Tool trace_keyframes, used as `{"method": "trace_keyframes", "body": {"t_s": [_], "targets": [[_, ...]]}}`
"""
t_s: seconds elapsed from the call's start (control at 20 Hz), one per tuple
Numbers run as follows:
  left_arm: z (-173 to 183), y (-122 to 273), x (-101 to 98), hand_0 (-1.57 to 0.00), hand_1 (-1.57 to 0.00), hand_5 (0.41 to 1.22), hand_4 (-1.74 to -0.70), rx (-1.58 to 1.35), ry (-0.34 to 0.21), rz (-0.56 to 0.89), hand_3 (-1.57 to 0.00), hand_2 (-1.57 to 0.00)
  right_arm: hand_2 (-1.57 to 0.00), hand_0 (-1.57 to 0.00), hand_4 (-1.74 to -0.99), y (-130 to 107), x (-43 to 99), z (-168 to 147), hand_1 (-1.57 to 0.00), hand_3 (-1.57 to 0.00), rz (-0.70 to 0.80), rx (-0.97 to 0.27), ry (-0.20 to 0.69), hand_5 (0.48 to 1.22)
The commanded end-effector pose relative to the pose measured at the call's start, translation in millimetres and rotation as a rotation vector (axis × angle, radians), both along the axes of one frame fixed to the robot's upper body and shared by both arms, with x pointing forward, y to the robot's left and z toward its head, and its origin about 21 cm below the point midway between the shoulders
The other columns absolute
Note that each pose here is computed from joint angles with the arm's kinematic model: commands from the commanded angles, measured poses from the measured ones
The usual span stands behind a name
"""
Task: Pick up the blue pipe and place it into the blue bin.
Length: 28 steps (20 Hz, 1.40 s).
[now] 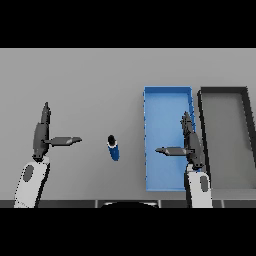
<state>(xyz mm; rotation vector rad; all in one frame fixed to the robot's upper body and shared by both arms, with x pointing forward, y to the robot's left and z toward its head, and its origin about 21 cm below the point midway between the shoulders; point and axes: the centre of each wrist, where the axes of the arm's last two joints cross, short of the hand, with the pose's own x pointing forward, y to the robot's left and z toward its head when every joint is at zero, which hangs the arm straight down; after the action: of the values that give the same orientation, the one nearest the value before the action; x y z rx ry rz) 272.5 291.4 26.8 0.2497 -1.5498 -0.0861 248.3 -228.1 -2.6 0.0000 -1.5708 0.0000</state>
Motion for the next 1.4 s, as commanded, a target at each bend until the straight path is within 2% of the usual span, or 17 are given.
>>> {"method": "trace_keyframes", "body": {"t_s": [0.0, 0.25, 0.3, 0.35, 0.4, 0.5, 0.6, 0.65, 0.8, 0.95, 1.1, 1.2, 1.35], "targets": [[0.0, -0.7, 0.0, 0.00, 0.00, 0.594, -0.97, 0.000, -0.005, -0.001, 0.00, 0.00, 0.00, 0.00, -1.210, -0.7, -0.1, 0.0, 0.00, 0.00, -0.001, 0.000, 0.000, 0.594], [-3.1, -7.2, 0.1, 0.00, 0.00, 0.594, -0.97, -0.003, 0.001, 0.001, 0.00, 0.00, 0.00, 0.00, -1.210, -7.5, 1.3, 0.8, 0.00, 0.00, -0.004, 0.000, 0.003, 0.594], [2.0, 3.0, -2.7, 0.00, 0.00, 0.594, -0.97, 0.078, -0.002, -0.152, 0.00, 0.00, 0.00, 0.00, -1.210, -15.5, -3.3, 7.0, 0.00, 0.00, 0.061, -0.148, -0.064, 0.594], [6.7, 12.9, -3.6, 0.00, 0.00, 0.595, -0.97, 0.119, 0.003, -0.246, 0.00, 0.00, 0.00, 0.00, -1.206, -19.8, -8.1, 11.3, 0.00, 0.00, 0.101, -0.233, -0.107, 0.592], [10.3, 20.3, -4.9, 0.00, 0.00, 0.596, -0.97, 0.147, 0.004, -0.304, 0.00, 0.00, 0.00, 0.00, -1.198, -22.6, -11.9, 14.0, 0.00, 0.00, 0.127, -0.292, -0.116, 0.589], [12.5, 22.8, -4.1, 0.00, 0.00, 0.596, -0.97, 0.174, 0.024, -0.360, 0.00, 0.00, 0.00, 0.00, -1.192, -24.8, -14.6, 14.8, 0.00, 0.00, 0.156, -0.333, -0.109, 0.587], [12.2, 22.7, -6.0, 0.00, 0.00, 0.598, -0.97, 0.169, 0.029, -0.397, 0.00, 0.00, 0.00, 0.00, -1.191, -19.9, -17.8, 14.2, 0.00, 0.00, 0.166, -0.352, -0.113, 0.587], [13.4, 22.2, -10.2, 0.00, 0.00, 0.593, -0.97, 0.172, 0.014, -0.426, 0.00, 0.00, 0.00, 0.00, -1.187, -21.0, -18.0, 15.1, 0.00, 0.00, 0.160, -0.357, -0.105, 0.585], [17.3, 14.3, -19.0, 0.00, 0.00, 0.583, -0.98, 0.174, 0.009, -0.542, 0.00, 0.00, 0.00, 0.00, -1.187, -18.8, -15.5, 20.1, 0.00, 0.00, 0.157, -0.347, -0.095, 0.579], [23.9, -1.1, -34.6, 0.00, 0.00, 0.548, -1.00, 0.189, 0.056, -0.655, 0.00, 0.00, 0.00, 0.00, -1.209, -19.6, -14.0, 20.7, 0.00, 0.00, 0.167, -0.333, -0.092, 0.581], [22.5, -20.3, -40.7, 0.00, 0.00, 0.496, -1.03, 0.227, 0.161, -0.721, 0.00, 0.00, 0.00, 0.00, -1.229, -20.2, -14.9, 23.7, 0.00, 0.00, 0.162, -0.315, -0.114, 0.576], [16.2, -30.6, -46.5, 0.00, 0.00, 0.474, -1.06, 0.239, 0.189, -0.769, 0.00, 0.00, 0.00, 0.00, -1.223, -20.7, -17.1, 20.3, 0.00, 0.00, 0.165, -0.323, -0.101, 0.572], [9.2, -49.2, -50.0, 0.00, 0.00, 0.466, -1.10, 0.249, 0.173, -0.834, 0.00, 0.00, 0.00, 0.00, -1.213, -17.6, -18.0, 20.4, 0.00, 0.00, 0.169, -0.329, -0.101, 0.571]]}}
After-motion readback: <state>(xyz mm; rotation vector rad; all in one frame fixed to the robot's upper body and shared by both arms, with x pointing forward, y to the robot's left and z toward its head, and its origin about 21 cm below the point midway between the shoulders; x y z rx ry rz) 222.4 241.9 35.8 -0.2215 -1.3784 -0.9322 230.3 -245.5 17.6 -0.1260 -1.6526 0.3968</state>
